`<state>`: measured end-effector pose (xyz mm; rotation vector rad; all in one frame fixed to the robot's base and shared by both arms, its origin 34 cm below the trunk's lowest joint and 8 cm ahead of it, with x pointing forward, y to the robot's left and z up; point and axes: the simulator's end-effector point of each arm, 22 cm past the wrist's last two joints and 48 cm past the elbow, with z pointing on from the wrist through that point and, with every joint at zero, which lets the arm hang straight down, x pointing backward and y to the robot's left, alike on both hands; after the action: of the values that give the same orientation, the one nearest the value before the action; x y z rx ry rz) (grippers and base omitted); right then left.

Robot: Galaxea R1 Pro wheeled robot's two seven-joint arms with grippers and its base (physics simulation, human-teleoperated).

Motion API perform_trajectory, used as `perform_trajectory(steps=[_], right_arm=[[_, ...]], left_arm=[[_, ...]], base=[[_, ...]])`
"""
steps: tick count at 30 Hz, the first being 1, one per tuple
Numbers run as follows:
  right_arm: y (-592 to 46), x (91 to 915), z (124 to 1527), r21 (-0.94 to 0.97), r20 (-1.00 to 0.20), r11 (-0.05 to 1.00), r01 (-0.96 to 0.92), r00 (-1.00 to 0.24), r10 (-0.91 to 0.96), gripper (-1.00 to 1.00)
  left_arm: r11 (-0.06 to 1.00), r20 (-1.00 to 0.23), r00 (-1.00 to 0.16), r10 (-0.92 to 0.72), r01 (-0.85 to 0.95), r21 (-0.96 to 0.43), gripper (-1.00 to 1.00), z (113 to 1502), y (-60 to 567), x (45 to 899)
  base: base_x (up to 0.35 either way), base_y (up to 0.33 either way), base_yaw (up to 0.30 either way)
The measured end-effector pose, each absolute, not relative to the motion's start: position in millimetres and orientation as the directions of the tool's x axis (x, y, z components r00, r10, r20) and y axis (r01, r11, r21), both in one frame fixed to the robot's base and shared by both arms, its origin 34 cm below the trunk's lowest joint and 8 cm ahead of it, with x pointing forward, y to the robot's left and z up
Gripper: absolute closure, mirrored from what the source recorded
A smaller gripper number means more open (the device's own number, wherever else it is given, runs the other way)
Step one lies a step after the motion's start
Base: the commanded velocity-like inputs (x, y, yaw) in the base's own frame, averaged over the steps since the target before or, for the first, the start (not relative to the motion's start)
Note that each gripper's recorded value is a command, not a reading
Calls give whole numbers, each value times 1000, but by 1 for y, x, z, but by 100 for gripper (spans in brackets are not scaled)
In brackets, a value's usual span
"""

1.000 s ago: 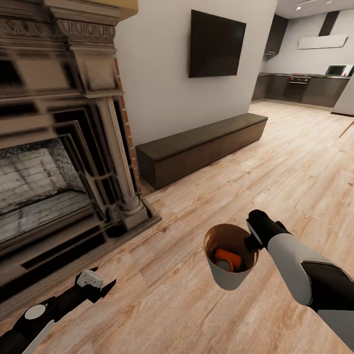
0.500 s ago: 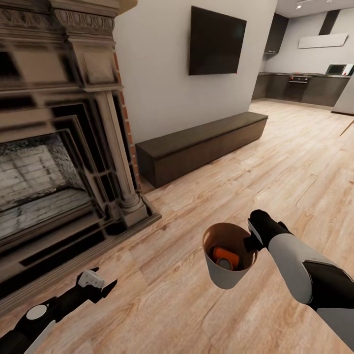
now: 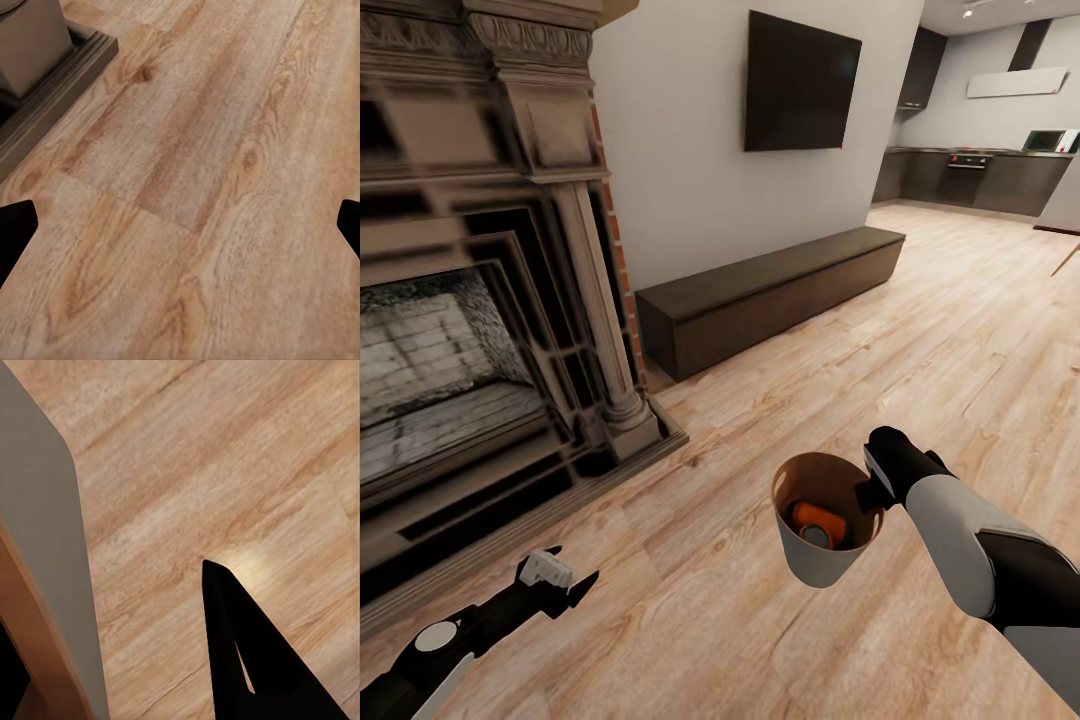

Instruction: Put the three can of soda from the living room inside the tash can in the kitchen.

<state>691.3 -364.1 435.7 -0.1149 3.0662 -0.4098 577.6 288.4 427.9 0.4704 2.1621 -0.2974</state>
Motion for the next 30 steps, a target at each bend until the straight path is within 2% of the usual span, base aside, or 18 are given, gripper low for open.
perform_trajectory(steps=[30], right_arm=[[-365,682,391,-264,-44,963,-62,-996,-76,100]], left_arm=[[899,-809,-544,223,435,-45,-100,380,286,565]], base=[[0,0,0]])
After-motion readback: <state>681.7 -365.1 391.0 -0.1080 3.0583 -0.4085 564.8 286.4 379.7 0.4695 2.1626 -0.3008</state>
